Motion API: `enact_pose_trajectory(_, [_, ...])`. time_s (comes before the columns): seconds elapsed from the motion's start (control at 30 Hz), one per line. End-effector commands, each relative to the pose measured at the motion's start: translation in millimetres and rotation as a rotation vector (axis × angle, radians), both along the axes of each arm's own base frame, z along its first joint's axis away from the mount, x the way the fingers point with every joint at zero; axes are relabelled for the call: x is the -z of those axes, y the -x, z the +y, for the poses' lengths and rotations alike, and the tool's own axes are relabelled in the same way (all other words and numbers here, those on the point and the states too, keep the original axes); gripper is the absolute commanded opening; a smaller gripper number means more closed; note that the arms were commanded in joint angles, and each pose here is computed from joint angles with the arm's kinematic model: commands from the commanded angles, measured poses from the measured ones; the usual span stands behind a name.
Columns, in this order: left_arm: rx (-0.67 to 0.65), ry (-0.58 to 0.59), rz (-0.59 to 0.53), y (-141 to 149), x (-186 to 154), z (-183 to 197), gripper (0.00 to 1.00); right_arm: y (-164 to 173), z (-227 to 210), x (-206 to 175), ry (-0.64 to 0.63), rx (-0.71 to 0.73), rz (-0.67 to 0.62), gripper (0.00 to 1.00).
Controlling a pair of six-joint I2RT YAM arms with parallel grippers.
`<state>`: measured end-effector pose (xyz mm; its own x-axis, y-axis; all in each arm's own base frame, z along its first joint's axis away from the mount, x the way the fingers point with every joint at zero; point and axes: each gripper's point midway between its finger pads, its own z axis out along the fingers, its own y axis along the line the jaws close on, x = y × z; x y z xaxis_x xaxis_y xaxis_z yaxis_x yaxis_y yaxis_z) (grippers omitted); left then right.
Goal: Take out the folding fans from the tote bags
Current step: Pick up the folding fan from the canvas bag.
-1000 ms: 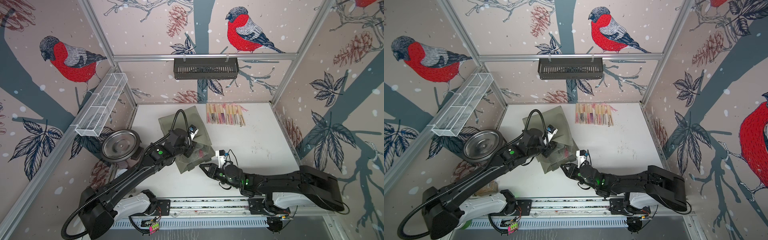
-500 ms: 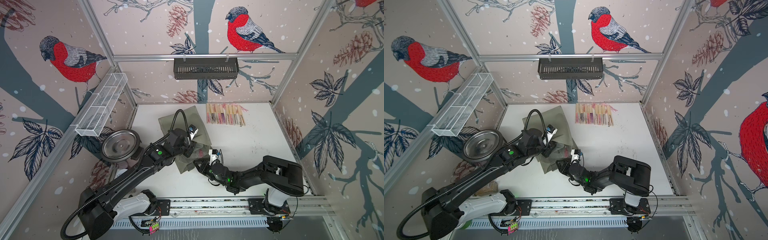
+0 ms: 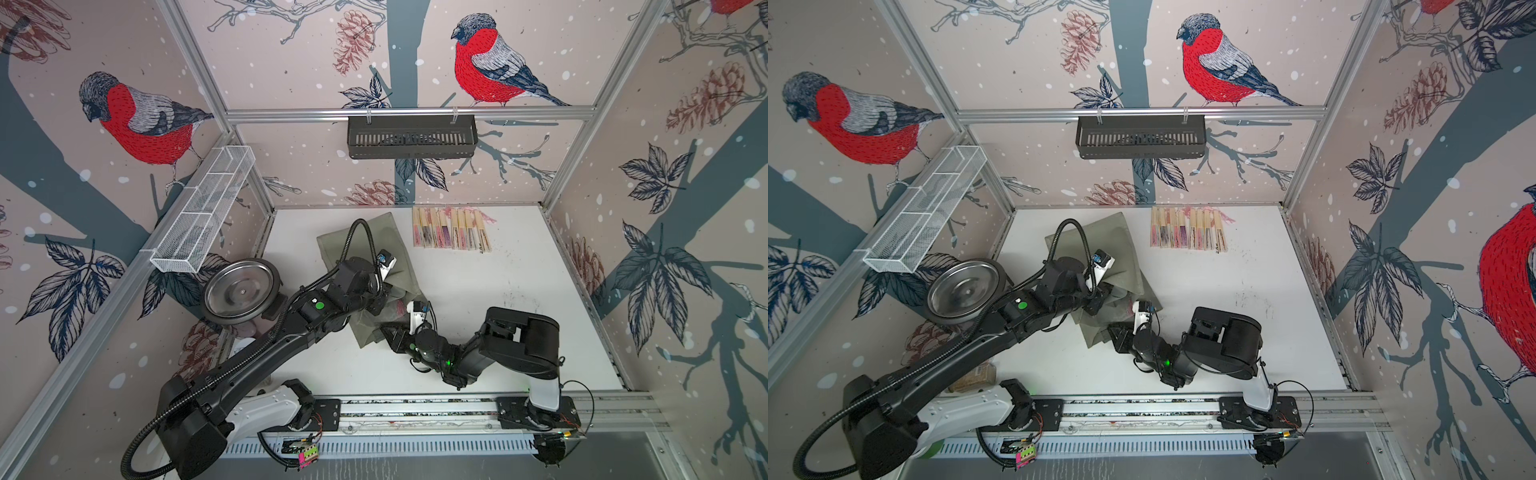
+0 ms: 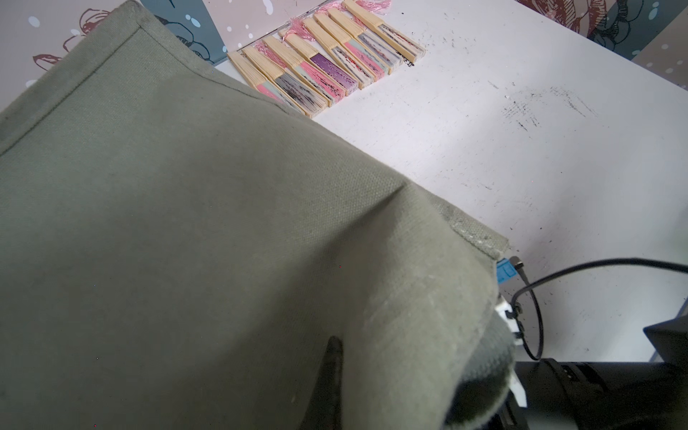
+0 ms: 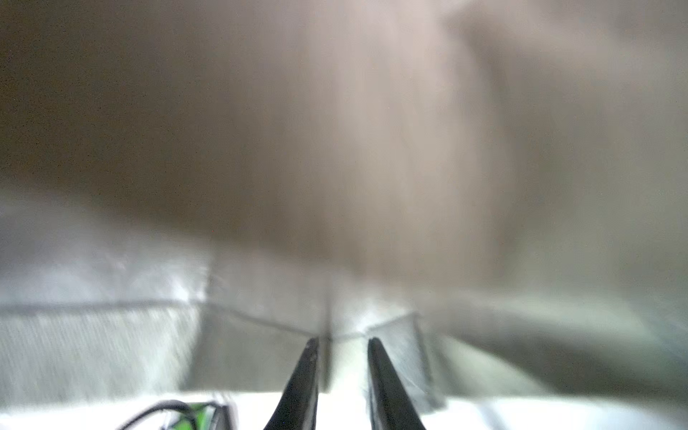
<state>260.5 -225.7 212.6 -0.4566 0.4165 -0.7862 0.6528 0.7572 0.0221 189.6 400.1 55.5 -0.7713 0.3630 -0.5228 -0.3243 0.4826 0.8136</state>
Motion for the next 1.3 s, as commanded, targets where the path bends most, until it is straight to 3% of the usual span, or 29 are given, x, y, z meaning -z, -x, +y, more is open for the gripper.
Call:
enact_pose_trajectory(0.0, [0.010, 0.024, -0.012, -3.0, -5.7, -5.3, 0.00, -1.3, -6.4, -24.2, -0.034, 0.025, -0.165, 0.25])
enact_pose_trajectory(0.17, [0.008, 0.019, -0.012, -2.7, -4.7, -4.5, 0.00, 10.0, -6.0, -28.1, 0.021, -0.003, -0.279, 0.26])
enact_pose_trajectory(0.4, [0.011, 0.021, -0.011, -2.3, -4.7, -4.9, 0.00, 8.7, 25.5, -16.1, 0.091, -0.073, -0.307, 0.27])
enact_pose_trajectory(0.73, [0.023, 0.033, -0.015, -0.6, -8.8, -6.5, 0.00, -25.7, 31.5, 10.4, 0.065, -0.070, -0.138, 0.28])
enact_pose_trajectory(0.83, [0.029, 0.038, -0.013, 0.5, -8.8, -7.7, 0.00, -41.3, 35.1, 12.4, 0.043, -0.031, -0.066, 0.33])
enact_pose_trajectory(1.17, [0.046, 0.042, 0.003, 1.8, -5.9, -11.6, 0.00, -101.3, 46.0, 3.3, -0.210, 0.125, 0.187, 0.47])
enact_pose_trajectory(1.27, [0.048, 0.042, 0.006, 1.6, -4.7, -12.3, 0.00, -117.0, 47.8, 2.7, -0.263, 0.162, 0.215, 0.56])
